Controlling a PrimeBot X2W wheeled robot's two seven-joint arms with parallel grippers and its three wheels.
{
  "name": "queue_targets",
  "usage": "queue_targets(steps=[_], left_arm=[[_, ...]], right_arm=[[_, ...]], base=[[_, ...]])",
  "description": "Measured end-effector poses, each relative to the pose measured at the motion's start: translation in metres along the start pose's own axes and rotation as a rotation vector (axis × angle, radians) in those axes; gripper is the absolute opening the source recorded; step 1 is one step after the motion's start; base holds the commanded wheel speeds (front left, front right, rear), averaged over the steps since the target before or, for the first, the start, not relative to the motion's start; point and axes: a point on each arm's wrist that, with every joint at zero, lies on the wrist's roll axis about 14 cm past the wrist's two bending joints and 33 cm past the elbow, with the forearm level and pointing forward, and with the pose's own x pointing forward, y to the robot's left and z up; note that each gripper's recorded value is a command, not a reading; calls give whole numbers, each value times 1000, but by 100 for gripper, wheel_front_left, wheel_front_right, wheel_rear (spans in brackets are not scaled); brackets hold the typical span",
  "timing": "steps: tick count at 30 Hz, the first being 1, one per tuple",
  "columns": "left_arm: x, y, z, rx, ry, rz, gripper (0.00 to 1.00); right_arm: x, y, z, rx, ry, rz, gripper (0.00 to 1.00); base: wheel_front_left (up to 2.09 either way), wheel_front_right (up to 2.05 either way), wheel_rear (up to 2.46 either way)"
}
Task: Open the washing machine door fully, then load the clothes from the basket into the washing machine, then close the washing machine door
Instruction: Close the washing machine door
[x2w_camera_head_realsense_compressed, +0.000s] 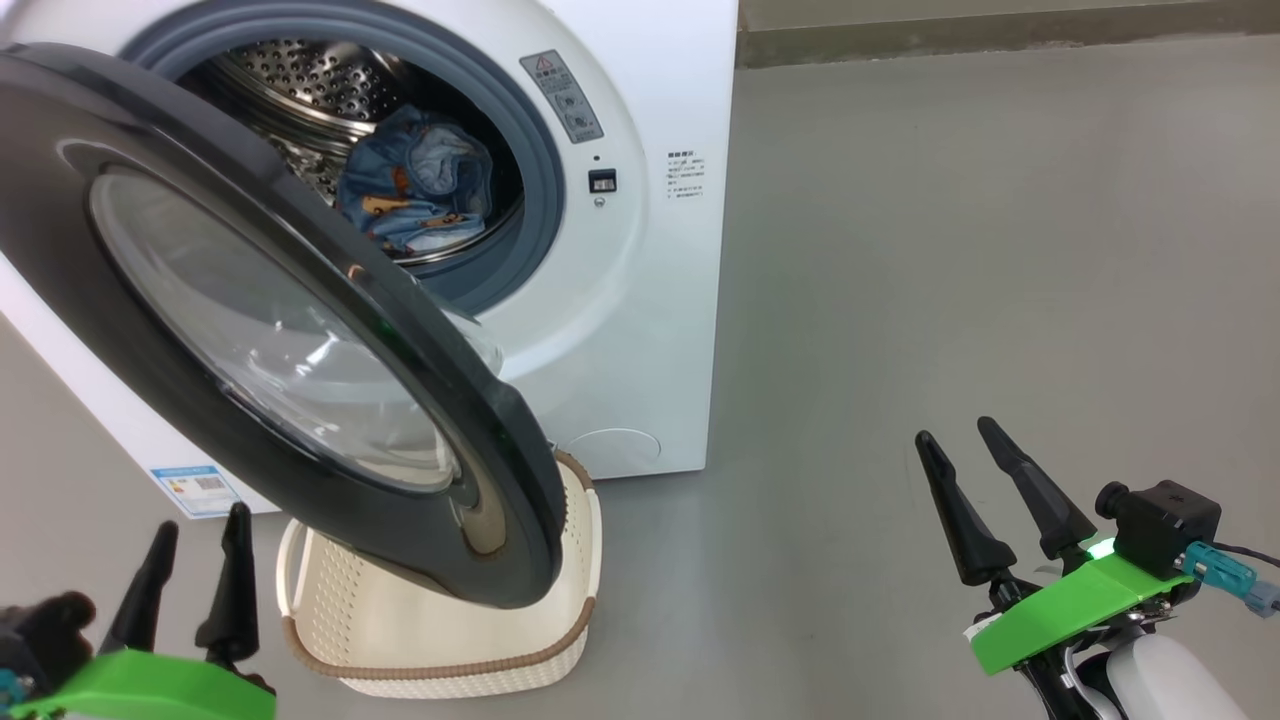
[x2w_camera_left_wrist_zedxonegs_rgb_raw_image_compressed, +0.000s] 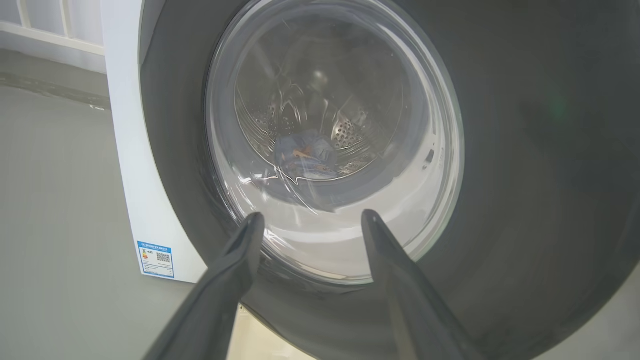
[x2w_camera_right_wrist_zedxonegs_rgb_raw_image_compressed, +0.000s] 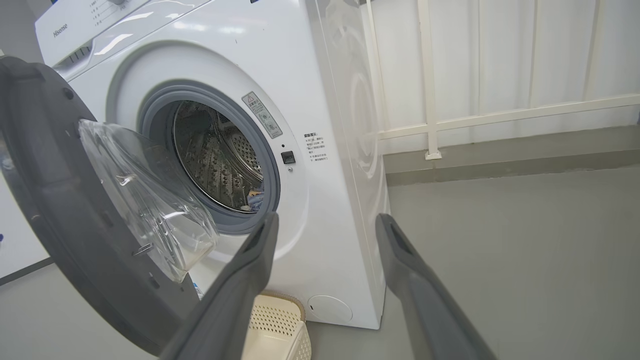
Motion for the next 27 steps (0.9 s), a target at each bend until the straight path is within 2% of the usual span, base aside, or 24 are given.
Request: queue_targets(steps=[9,27], left_arm=[[-6,3,-10,95,-51,13,100],[-8,4,-22,106,-38,22,100]], right_arm=[[0,2,1,-4,-3,5,100],[1,-1,-2,-13,9,4,100]], base=[[0,0,0],[0,0,0]])
